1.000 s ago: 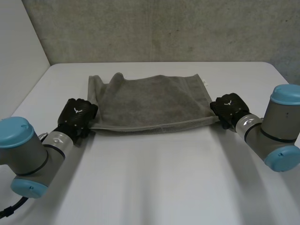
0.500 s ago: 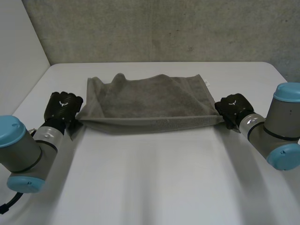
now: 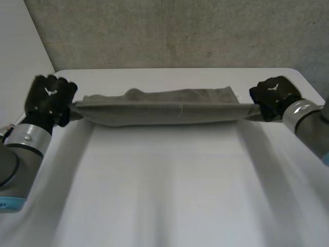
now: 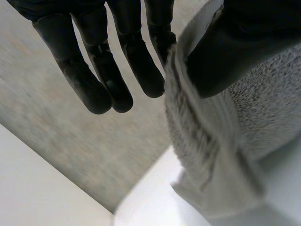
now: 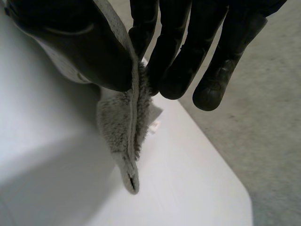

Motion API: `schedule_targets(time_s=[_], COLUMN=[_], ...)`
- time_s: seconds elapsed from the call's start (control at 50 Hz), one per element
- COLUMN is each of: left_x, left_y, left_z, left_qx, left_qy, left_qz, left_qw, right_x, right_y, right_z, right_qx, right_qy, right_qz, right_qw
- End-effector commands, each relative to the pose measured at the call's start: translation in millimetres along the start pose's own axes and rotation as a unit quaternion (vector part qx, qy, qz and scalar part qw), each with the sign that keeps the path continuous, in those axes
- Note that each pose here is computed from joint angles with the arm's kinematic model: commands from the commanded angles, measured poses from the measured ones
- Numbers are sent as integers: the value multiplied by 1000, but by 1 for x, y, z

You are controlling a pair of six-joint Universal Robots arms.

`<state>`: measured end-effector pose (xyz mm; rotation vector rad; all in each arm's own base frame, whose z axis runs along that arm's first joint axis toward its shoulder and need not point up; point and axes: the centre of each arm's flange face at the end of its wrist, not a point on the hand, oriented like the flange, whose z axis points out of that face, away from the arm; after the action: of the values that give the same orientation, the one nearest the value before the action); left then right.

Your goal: Fold the towel.

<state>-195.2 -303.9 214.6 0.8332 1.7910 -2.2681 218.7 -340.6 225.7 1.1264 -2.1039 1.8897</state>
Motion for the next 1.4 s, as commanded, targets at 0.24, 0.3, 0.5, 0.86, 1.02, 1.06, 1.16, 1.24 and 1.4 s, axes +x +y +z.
schedule_targets(time_s=[0.24,0.3,0.5,0.86,1.02,1.06,1.16,1.24,1.4], left_x=[-38,-36,-31,-25,-71,-77,-79,-67,-35], left_y=[-85,-86,-70,-21,-102,-123,-131,-116,-64], left_z=[-22,-22,-14,64,108,103,86,75,40], left_qx=[91,83,49,16,130,154,158,132,58], left_qy=[3,21,42,51,-58,-67,-56,-36,23], left_qz=[23,20,10,6,-4,-54,-113,-131,-142], left_qw=[996,996,998,999,990,984,979,982,988], right_x=[68,70,59,69,103,107,85,63,45], right_y=[-89,-100,-79,-56,-152,-161,-150,-125,-84], right_z=[-72,-78,-59,25,14,0,-11,-10,-12], right_qx=[94,101,49,37,260,273,251,204,135], right_qy=[62,52,18,57,198,193,122,77,46], right_qz=[-30,-31,-61,-68,14,26,29,25,10], right_qw=[993,993,997,995,945,942,960,976,990])
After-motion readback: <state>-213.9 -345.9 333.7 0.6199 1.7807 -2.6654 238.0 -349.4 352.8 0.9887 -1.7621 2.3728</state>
